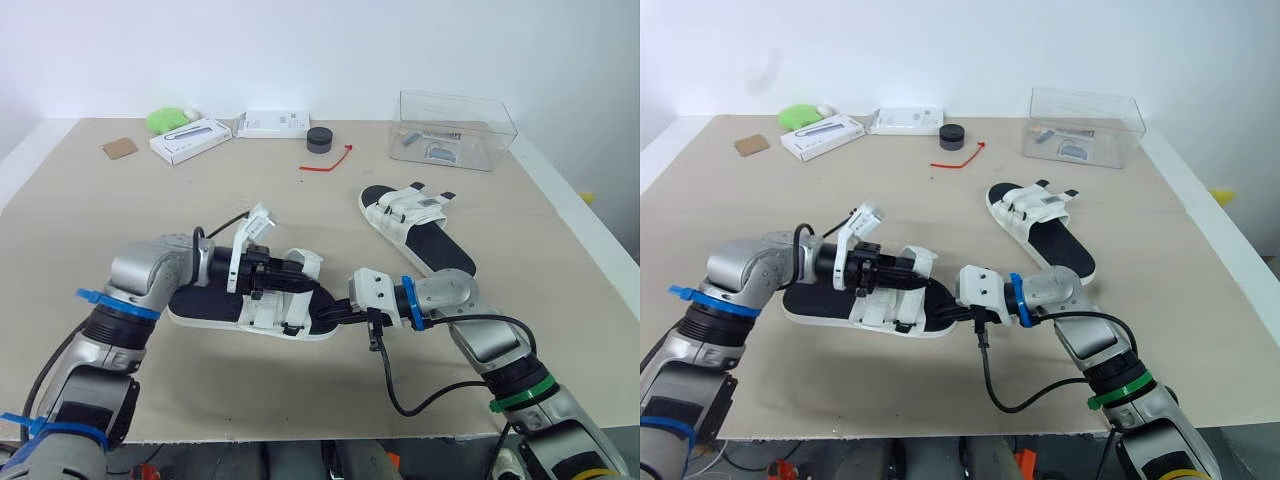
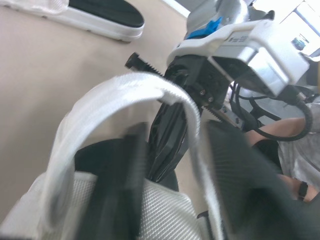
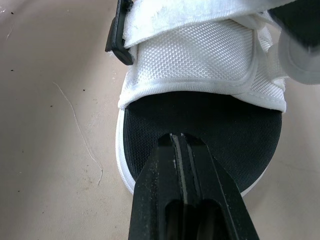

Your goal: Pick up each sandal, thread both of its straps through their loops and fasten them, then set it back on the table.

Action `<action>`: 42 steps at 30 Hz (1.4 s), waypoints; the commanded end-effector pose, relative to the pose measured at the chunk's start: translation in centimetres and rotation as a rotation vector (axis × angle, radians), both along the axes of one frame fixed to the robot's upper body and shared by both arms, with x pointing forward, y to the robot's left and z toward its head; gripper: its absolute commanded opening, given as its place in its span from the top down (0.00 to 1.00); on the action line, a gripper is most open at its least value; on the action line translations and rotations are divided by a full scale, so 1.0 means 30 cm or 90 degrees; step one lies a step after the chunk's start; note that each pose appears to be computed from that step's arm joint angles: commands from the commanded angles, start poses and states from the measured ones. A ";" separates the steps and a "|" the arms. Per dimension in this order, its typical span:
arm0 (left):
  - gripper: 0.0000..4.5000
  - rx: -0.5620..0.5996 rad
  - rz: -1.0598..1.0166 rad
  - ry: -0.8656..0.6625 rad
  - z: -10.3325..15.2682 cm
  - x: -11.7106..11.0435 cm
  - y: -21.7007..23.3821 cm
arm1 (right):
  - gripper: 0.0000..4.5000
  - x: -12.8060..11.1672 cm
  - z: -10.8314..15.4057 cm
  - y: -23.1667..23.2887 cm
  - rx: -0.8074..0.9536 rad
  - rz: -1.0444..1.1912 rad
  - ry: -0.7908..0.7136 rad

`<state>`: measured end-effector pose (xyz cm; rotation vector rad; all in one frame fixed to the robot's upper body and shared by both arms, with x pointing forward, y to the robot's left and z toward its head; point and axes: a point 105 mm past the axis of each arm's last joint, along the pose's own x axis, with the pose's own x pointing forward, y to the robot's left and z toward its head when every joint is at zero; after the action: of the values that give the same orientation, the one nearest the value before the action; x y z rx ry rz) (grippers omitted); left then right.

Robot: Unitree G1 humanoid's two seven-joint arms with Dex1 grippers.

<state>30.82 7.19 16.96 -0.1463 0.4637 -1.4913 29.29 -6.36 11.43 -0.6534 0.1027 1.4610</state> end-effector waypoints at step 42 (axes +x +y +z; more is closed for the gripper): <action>0.85 0.094 -0.087 0.025 -0.065 -0.132 0.081 | 1.00 0.005 -0.005 -0.020 -0.020 -0.007 0.008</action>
<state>26.69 8.98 14.70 -0.0319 0.5974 -1.6101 29.26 -6.48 11.48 -0.6558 0.1154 1.4637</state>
